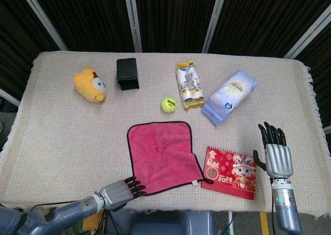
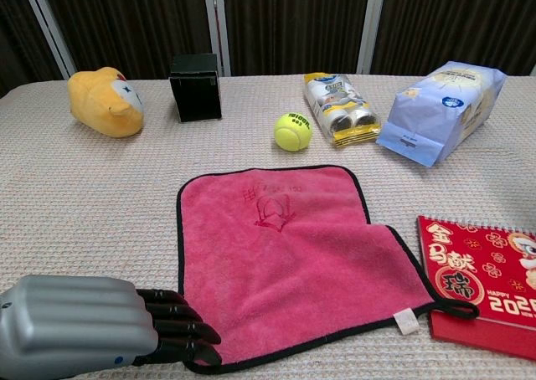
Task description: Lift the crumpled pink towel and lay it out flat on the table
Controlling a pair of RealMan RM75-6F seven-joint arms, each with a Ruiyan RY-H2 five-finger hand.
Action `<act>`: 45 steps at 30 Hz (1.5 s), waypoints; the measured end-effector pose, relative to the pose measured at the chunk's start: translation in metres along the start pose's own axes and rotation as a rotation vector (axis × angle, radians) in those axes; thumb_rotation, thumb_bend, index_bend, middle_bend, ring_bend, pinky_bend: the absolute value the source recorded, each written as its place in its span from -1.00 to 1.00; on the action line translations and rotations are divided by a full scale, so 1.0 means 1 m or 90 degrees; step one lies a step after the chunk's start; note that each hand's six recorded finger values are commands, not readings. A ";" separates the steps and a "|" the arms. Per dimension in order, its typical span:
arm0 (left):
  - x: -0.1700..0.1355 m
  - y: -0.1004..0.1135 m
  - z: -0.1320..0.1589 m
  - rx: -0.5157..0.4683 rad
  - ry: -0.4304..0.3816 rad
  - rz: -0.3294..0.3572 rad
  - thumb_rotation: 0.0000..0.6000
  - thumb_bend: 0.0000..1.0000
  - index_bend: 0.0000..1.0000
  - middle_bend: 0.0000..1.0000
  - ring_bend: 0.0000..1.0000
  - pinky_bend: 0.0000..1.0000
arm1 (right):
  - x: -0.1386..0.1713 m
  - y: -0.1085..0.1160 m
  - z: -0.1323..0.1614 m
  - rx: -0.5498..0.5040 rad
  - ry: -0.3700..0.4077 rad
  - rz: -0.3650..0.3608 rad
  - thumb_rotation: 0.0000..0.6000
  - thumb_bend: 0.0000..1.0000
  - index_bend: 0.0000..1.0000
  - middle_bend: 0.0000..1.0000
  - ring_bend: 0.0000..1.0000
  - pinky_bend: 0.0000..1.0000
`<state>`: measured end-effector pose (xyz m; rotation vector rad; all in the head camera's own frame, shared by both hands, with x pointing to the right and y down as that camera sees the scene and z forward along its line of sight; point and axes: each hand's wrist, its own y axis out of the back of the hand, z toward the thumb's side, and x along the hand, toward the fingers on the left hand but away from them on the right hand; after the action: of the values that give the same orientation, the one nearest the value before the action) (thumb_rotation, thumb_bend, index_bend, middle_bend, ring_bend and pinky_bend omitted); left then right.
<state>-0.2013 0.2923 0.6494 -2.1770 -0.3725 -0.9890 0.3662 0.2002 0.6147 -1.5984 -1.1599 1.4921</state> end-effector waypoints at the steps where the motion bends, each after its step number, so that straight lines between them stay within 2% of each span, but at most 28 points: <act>1: -0.001 -0.001 0.000 -0.001 0.000 -0.001 1.00 0.30 -1.00 -1.00 -1.00 -1.00 | 0.000 0.000 0.000 0.000 0.000 0.000 1.00 -0.05 -1.00 -0.97 -1.00 -1.00; 20: -0.019 -0.017 -0.004 0.002 -0.004 -0.019 1.00 0.32 -1.00 -1.00 -1.00 -1.00 | 0.000 0.000 0.001 -0.001 0.001 -0.002 1.00 -0.05 -1.00 -0.97 -1.00 -1.00; 37: -0.030 -0.022 -0.006 -0.002 -0.002 -0.022 1.00 0.31 -1.00 -1.00 -1.00 -1.00 | 0.001 -0.001 0.003 -0.001 0.004 0.001 1.00 -0.05 -1.00 -0.97 -1.00 -1.00; 41: -0.031 -0.022 -0.007 -0.003 0.000 -0.018 1.00 0.26 -1.00 -1.00 -1.00 -1.00 | 0.001 -0.001 0.003 0.000 0.005 0.002 1.00 -0.05 -1.00 -0.97 -1.00 -1.00; 45: -0.031 -0.016 -0.011 -0.012 0.014 0.014 1.00 0.05 -1.00 -1.00 -1.00 -1.00 | 0.001 -0.002 0.003 0.000 0.005 0.002 1.00 -0.05 -1.00 -0.97 -1.00 -1.00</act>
<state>-0.2358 0.2966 0.6388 -2.1808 -0.3295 -1.0074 0.3627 0.2018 0.6152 -1.6055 -1.1527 1.4860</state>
